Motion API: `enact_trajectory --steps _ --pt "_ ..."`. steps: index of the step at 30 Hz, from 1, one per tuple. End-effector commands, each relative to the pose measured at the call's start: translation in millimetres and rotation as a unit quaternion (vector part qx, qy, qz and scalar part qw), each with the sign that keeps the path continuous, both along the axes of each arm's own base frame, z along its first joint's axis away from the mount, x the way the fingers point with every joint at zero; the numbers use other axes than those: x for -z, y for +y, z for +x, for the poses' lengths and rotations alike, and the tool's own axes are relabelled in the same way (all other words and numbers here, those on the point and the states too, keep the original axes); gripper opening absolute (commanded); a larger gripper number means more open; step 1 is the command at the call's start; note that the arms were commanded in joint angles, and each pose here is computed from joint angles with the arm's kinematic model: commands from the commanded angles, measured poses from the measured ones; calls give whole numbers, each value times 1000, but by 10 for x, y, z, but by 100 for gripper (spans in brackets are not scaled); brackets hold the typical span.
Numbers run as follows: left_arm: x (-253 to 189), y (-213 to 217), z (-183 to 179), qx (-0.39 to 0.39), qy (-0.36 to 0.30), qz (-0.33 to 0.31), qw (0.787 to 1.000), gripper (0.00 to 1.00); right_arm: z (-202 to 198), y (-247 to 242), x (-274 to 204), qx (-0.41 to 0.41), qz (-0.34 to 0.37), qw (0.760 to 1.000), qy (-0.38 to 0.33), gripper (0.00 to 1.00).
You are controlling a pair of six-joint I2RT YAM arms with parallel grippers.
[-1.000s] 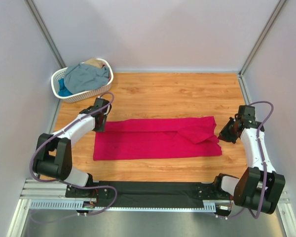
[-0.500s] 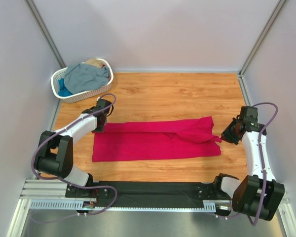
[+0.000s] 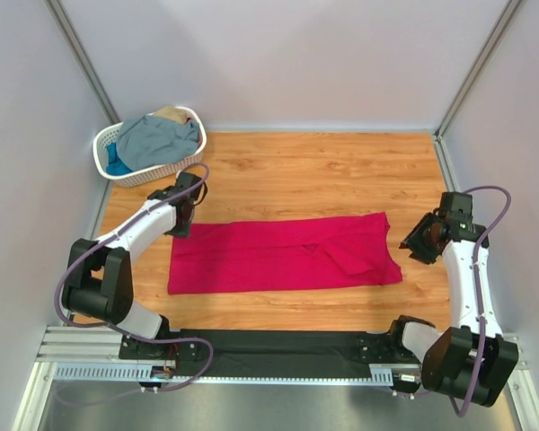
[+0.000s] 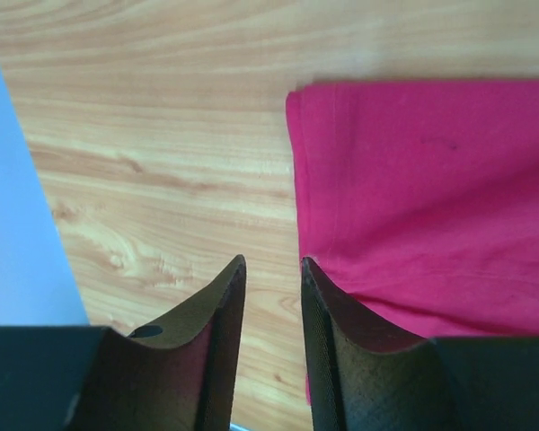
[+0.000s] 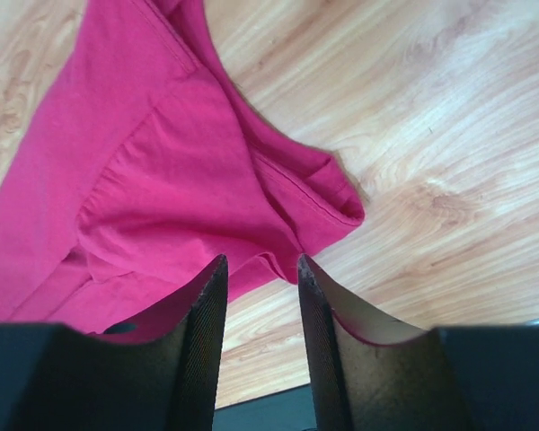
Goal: Fold and stack the t-shirts
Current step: Fold the tshirt
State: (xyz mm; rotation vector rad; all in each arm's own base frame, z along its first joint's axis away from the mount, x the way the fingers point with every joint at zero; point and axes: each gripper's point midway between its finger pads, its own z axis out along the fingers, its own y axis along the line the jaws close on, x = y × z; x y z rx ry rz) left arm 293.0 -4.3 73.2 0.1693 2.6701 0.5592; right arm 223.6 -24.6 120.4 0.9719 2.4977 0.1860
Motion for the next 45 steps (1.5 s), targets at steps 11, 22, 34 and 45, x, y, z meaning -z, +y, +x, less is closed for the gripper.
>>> enact_trajectory --steps 11,22,34,45 --pt "118 -174 498 -18 -1 -144 989 38 803 149 -92 -60 65 991 -99 40" --pt "556 -94 746 -37 44 -111 992 28 1307 166 465 -82 107 987 -92 40" --pt "600 106 903 -62 37 -56 996 0 1310 -111 1088 -51 56 997 1 0" --pt "589 78 1020 -100 16 -83 991 0 1377 -349 1038 -28 1 1000 10 0"
